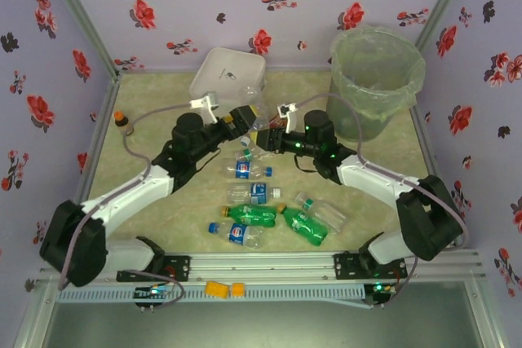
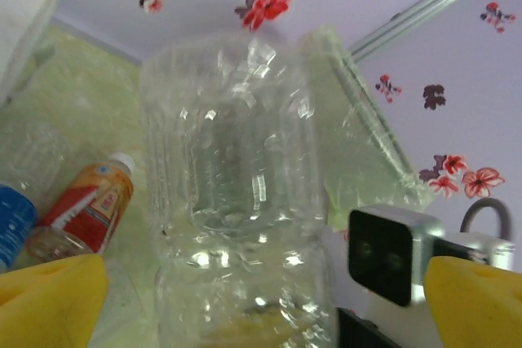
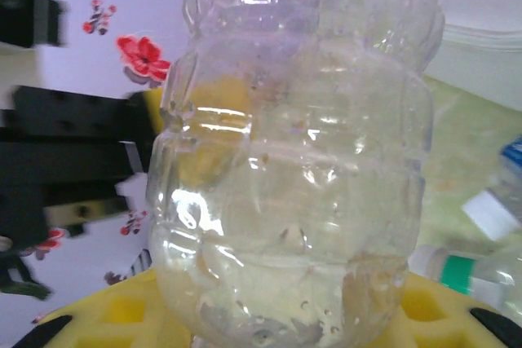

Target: Put the plastic bottles in the bin

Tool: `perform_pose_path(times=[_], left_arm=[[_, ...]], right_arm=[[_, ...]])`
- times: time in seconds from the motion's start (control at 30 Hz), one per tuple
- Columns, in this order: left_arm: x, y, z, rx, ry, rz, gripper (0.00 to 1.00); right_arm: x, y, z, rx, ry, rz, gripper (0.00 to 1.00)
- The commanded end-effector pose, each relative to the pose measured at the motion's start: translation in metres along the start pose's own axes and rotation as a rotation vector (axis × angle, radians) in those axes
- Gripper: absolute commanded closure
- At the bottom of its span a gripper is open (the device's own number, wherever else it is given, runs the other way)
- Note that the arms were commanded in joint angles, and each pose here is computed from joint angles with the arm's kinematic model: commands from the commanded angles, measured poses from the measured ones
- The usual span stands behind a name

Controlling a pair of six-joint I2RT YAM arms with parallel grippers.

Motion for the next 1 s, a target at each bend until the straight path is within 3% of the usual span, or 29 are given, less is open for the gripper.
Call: perform_pose_path(times=[0.0,0.23,0.57,0.7,0.97], left_arm=[[0.017,-0.024,0.016,0.145,0.085,-0.077,0.0],[0.019,-0.066,0.061,0.386,0.044,-0.189,0.0],[-0.028,-0.053,0.1,0.4,-0.111,-0.063,0.0],[-0.032,-0.048,0.103,0.395,-0.11,-0.04,0.0],[-0.035,-0.041,0.106,0.41,-0.069,0.001,0.0]], right_arm=[[0.03,-0.026,0.006,-0.074,-0.059,-0.06,0.7],[0.087,-0.09,0.016,-0.383,-0.181,-0.142,0.69],[0.172,-0.181,0.0,-0.687,-0.118,-0.391,0.69],[0.187,-0.199,-0.029,-0.797,-0.034,-0.44,0.7],[0.197,-0.196,-0.076,-0.906,0.065,-0.357,0.69]])
Point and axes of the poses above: each hand's point on the last joint's axis, 136 mm out from that joint toward the fingers, its own y axis out along the fingers, its own z axis along the line the jaws close on, x = y × z, the point moved 7 cm from there along -y, back along the fingers, and after that the axes turned 2 degrees about y, right-handed, at the moved point
